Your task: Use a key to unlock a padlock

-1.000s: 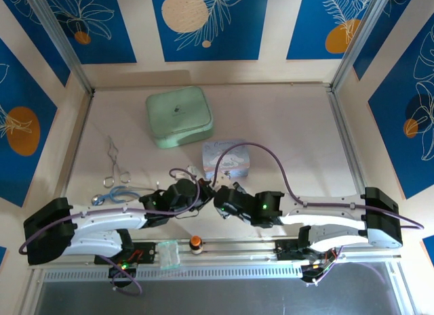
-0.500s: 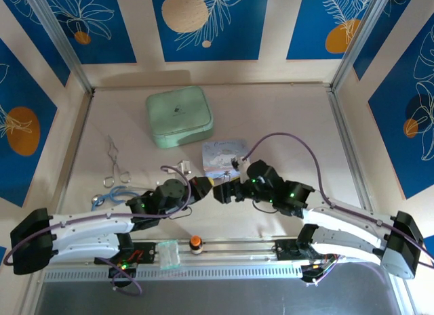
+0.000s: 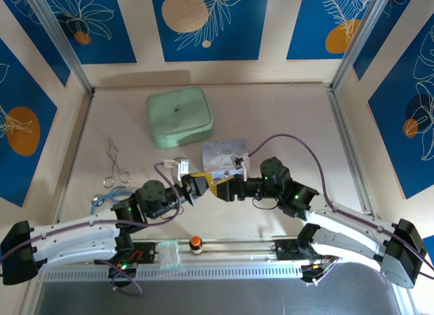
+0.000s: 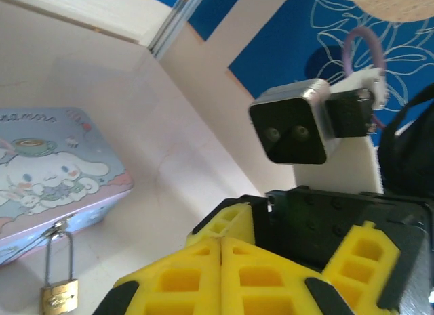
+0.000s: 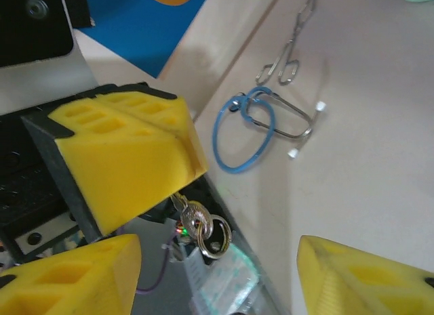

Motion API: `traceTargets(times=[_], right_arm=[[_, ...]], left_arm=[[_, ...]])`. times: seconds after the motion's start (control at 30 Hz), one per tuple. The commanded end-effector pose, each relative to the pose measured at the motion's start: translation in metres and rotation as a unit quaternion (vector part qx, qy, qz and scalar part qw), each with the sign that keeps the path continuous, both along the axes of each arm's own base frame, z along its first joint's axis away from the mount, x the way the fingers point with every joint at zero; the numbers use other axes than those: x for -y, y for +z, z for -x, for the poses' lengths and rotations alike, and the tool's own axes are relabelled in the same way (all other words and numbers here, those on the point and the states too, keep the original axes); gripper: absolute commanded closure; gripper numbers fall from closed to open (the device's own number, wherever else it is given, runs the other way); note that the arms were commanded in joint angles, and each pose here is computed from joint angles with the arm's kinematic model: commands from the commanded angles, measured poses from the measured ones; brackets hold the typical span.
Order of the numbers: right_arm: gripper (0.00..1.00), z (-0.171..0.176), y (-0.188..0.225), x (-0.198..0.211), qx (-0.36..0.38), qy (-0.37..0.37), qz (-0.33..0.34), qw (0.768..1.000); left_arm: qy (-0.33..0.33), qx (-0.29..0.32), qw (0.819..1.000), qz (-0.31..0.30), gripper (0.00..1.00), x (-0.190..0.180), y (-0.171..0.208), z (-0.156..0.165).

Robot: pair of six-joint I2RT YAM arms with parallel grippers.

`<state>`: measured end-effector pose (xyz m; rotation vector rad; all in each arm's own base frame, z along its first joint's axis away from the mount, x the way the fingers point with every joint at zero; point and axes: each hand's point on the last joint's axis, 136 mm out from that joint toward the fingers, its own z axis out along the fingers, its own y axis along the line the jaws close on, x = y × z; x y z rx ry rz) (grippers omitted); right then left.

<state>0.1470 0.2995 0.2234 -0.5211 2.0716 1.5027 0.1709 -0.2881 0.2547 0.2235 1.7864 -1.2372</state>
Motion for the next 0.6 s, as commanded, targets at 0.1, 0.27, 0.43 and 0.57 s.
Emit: traceTargets(times=[0.1, 0.27, 0.43, 0.57], right_arm=[[0.48, 0.0059, 0.0247, 0.0034, 0.017, 0.022, -0.061, 0.998], [0.58, 0.0090, 0.0263, 0.0044, 0.011, 0.036, -0.070, 0.997], [0.59, 0.0121, 0.0284, 0.0041, 0.014, 0.045, -0.078, 0.996], [0.63, 0.0132, 0.0276, 0.0040, 0.014, 0.048, -0.080, 0.996]], left_arm=[[-0.038, 0.044, 0.997, 0.049, 1.00, 0.0047, 0.0305, 0.0118], [-0.047, 0.040, 0.996, 0.065, 1.00, 0.0074, 0.0342, 0.0138], [-0.050, 0.039, 0.996, 0.066, 1.00, 0.0094, 0.0347, 0.0140], [-0.055, 0.037, 0.996, 0.065, 1.00, 0.0117, 0.0338, 0.0149]])
